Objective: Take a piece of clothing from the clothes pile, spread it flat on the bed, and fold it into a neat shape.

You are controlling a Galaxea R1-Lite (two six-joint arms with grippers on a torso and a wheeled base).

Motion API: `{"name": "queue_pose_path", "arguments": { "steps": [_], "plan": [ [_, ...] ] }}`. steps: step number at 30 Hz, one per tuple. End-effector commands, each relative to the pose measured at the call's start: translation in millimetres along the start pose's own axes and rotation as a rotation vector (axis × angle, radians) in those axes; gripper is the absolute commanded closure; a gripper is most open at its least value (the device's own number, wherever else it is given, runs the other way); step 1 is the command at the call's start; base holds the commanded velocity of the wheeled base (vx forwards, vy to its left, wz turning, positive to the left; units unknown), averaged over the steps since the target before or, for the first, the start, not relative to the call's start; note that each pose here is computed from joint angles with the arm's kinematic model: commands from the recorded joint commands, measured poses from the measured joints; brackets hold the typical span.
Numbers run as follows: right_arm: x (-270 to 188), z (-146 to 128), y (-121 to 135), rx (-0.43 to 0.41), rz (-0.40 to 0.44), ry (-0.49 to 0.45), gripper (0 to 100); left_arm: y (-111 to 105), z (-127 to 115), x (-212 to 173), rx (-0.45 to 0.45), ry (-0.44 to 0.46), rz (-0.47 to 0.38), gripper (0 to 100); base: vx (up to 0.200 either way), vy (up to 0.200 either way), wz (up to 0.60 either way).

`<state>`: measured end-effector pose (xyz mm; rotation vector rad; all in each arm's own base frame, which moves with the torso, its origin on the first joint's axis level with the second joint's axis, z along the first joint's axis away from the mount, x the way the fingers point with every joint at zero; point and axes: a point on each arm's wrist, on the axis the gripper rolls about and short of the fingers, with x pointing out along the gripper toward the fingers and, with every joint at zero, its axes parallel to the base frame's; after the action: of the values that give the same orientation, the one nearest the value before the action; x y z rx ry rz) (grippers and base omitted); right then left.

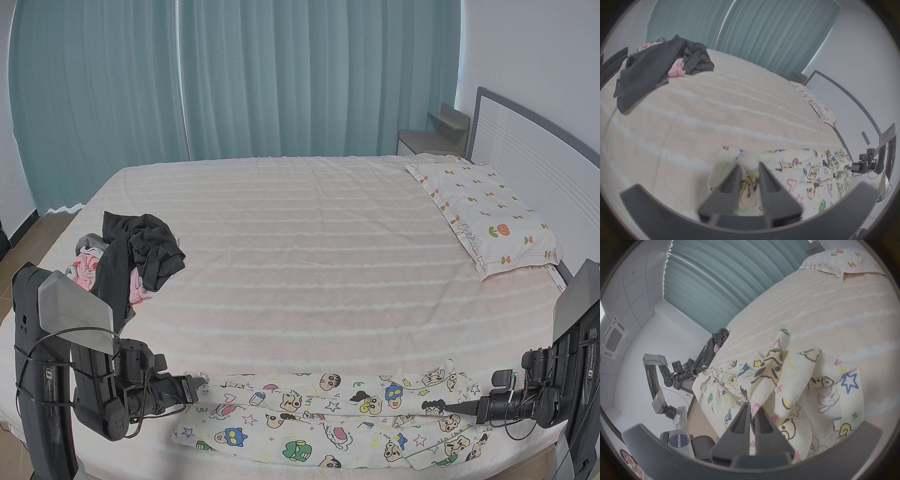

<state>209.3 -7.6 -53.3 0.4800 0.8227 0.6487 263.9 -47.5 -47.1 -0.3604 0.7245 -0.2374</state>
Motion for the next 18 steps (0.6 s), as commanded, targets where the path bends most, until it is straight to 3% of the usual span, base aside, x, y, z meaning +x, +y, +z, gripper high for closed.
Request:
{"name": "queue_pose_path", "arguments": {
  "steps": [1, 8, 18],
  "plan": [
    [-1.4, -2.1, 1.3, -0.006, -0.061, 0.001, 0, 3.5, -9.5, 1.0, -0.011, 0.041, 0.015, 0, 0.0, 0.0, 0.0],
    [-13.7, 3.8, -5.0, -0.036, -0.132, -0.056, 0, 1.7, 1.7, -9.5, -0.039, -0.007, 0.012, 0, 0.0, 0.0, 0.0],
    [-42.7, 27.2, 0.6, -0.079, -0.182, -0.212, 0, -15.3, 33.5, -33.5, -0.303, -0.142, -0.078, 0, 0.0, 0.0, 0.0]
  ]
}}
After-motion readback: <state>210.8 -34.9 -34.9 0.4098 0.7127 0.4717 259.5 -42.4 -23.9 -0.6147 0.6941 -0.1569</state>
